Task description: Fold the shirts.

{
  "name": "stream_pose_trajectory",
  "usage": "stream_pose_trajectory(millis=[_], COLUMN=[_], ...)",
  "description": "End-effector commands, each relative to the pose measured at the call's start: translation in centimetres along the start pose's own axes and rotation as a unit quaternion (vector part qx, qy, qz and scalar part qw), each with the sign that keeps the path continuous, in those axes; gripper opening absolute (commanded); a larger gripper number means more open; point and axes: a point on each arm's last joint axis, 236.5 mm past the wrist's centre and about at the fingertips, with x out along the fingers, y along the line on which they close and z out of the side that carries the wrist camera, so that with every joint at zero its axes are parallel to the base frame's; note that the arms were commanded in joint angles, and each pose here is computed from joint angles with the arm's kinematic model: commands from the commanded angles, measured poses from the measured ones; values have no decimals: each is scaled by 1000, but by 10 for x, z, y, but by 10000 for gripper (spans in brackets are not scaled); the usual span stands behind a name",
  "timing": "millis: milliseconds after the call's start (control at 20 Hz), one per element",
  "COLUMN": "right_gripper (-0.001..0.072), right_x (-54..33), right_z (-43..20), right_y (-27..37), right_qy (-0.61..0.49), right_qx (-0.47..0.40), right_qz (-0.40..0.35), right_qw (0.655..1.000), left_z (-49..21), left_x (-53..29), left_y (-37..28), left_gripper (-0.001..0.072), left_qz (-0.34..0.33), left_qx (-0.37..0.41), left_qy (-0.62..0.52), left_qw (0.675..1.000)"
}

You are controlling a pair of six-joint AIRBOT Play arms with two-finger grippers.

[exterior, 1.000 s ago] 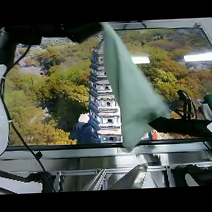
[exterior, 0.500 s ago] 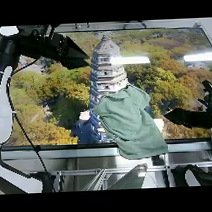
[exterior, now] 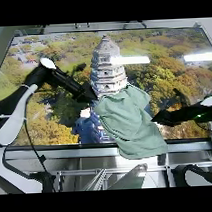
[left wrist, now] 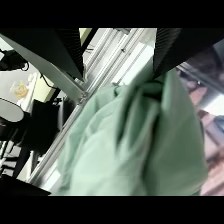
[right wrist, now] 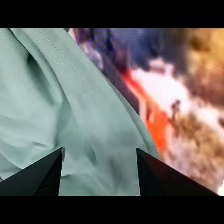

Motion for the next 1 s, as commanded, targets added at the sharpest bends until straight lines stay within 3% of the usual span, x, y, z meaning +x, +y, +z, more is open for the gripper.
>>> stream_pose_trajectory(millis=[0, 100, 150, 200, 250, 300, 500, 650, 750, 950], right_gripper=[501, 494, 272, 9, 16, 16, 16, 16, 17, 17], right_x=[39, 50, 52, 51, 48, 43, -16, -117, -214, -381], right_z=[0, -3, -2, 1, 5, 8, 42, 85, 101, 48], right_y=[16, 20, 23, 25, 30, 37, 89, 151, 208, 324], right_qy=[24, 32, 33, 31, 29, 29, -11, -134, -269, -516], right_qx=[-41, -57, -64, -70, -75, -82, -149, -220, -282, -389], right_qz=[49, 44, 42, 43, 48, 56, 87, 71, 44, -10], right_qw=[998, 997, 997, 996, 996, 995, 985, 964, 920, 763], left_z=[-6, -4, -2, 0, 0, 0, 15, 5, -20, -97], left_x=[39, 50, 53, 54, 54, 53, 4, -90, -157, -256], left_y=[27, 34, 37, 39, 39, 32, -54, -145, -210, -330], left_gripper=[449, 449, 447, 353, 120, 3, 0, 0, 1, 22], left_qz=[3, 5, 6, 7, 7, -5, -107, -118, -78, 37], left_qx=[-27, -34, -36, -38, -34, -19, 61, 165, 251, 421], left_qy=[35, 38, 36, 34, 33, 32, -38, -114, -187, -350], left_qw=[999, 999, 999, 999, 999, 999, 992, 973, 947, 836])
